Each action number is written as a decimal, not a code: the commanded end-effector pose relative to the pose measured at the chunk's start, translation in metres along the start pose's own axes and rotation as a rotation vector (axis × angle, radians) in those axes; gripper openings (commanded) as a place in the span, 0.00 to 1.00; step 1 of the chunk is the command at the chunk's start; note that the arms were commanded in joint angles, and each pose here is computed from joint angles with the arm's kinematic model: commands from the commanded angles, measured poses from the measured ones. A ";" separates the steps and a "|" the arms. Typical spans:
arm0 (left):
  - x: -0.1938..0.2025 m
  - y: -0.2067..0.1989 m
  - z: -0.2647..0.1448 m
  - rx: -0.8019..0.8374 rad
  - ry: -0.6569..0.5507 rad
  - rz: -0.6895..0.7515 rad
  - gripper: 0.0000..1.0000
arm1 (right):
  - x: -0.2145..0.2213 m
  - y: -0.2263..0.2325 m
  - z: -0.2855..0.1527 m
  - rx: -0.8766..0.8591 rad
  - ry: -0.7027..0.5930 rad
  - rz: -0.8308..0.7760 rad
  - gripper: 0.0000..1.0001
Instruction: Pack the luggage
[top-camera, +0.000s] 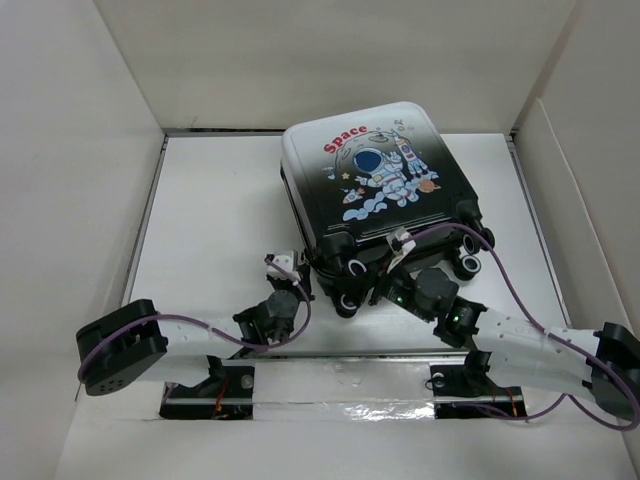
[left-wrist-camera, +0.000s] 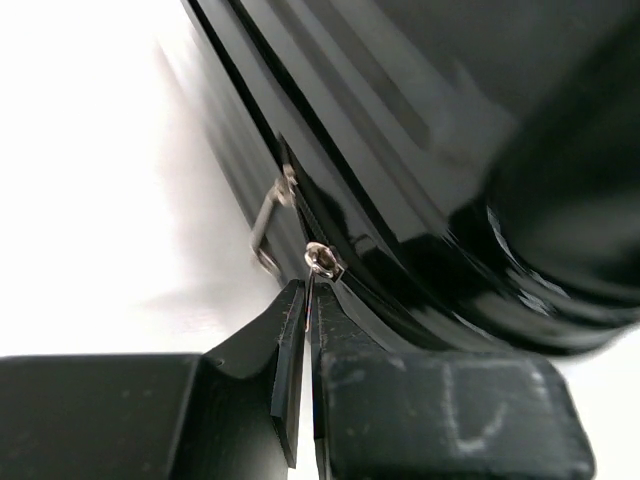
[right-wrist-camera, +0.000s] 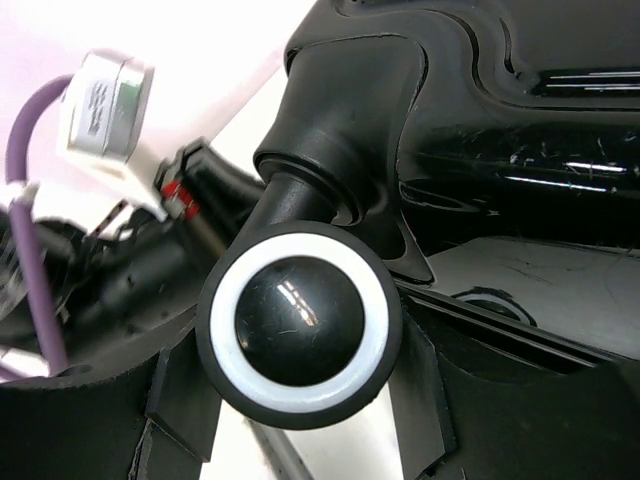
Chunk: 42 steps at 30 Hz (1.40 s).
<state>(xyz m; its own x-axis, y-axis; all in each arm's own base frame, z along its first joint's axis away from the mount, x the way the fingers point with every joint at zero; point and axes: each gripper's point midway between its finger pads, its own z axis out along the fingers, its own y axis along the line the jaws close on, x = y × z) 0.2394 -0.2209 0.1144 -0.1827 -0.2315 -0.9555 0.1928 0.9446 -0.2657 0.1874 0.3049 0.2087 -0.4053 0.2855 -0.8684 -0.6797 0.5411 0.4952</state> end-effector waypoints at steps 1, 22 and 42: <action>-0.037 0.053 0.009 -0.235 -0.129 -0.018 0.00 | -0.053 0.044 -0.008 -0.155 -0.169 0.033 0.00; -0.161 0.101 -0.012 -0.303 -0.284 -0.499 0.83 | -0.037 0.157 0.062 -0.442 0.009 -0.125 0.00; -0.280 0.050 -0.111 0.154 -0.361 -0.585 0.99 | -0.207 0.039 -0.084 0.346 -0.341 -0.337 1.00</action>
<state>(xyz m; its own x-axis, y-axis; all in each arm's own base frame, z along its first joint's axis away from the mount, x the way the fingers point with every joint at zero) 0.2122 -0.0813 0.3560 0.0529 -0.7908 -0.6098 0.2079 0.6060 -0.7678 0.1483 0.2799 0.4440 0.0068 0.3456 -0.9383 -0.7844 0.5838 0.2094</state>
